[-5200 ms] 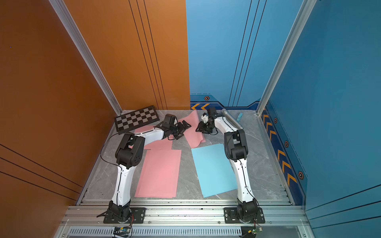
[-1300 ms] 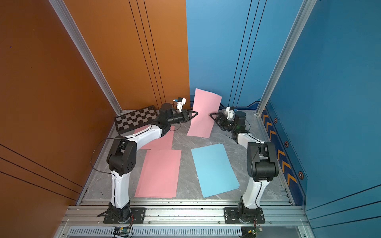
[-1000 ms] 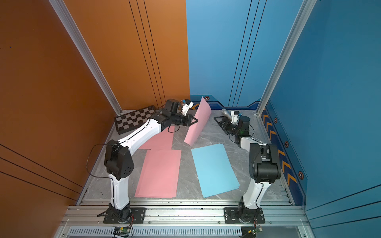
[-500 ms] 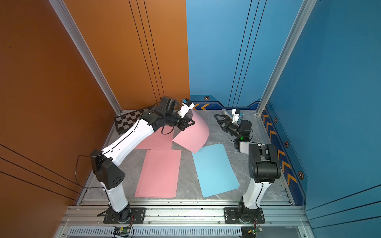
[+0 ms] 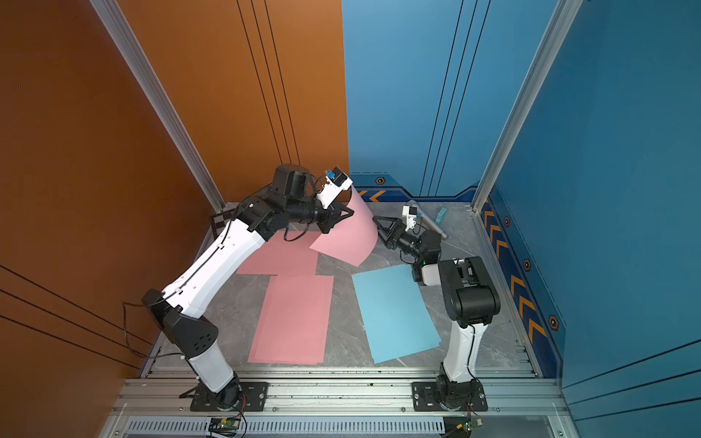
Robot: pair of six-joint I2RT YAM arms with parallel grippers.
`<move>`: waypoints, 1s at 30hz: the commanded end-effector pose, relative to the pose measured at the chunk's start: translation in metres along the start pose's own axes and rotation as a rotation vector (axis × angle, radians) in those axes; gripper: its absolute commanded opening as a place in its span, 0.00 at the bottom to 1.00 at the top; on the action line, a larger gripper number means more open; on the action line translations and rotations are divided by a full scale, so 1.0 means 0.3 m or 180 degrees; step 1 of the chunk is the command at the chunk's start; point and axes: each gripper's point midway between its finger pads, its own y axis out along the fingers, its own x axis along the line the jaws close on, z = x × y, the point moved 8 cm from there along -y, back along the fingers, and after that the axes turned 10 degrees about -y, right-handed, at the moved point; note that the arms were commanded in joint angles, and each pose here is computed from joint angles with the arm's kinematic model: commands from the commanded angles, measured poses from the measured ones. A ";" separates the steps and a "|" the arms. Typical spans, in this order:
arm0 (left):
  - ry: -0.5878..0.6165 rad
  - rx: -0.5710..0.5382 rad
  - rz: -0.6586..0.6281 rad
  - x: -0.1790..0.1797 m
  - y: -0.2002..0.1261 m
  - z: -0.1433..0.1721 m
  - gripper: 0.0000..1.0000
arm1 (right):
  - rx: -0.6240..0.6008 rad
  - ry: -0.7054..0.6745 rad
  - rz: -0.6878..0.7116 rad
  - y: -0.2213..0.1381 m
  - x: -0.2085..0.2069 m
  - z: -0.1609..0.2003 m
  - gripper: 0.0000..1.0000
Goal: Sort the scattered colored papers by color
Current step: Pick up the colored paper from the center of the board.
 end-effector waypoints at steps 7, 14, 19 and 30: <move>-0.0242 -0.0040 0.0067 0.081 -0.057 -0.009 0.00 | -0.0007 0.0102 -0.0317 0.059 0.085 -0.048 0.99; -0.0451 -0.0011 0.0207 0.118 -0.059 0.006 0.00 | 0.0032 0.0136 -0.0376 0.086 0.101 -0.039 0.97; -0.0585 0.0073 0.0158 0.148 -0.043 0.040 0.00 | 0.0021 0.0019 -0.0442 0.085 0.137 -0.059 0.91; -0.0832 0.0187 0.0127 0.186 -0.041 0.098 0.00 | -0.0051 -0.0135 -0.0402 0.046 0.136 -0.095 0.75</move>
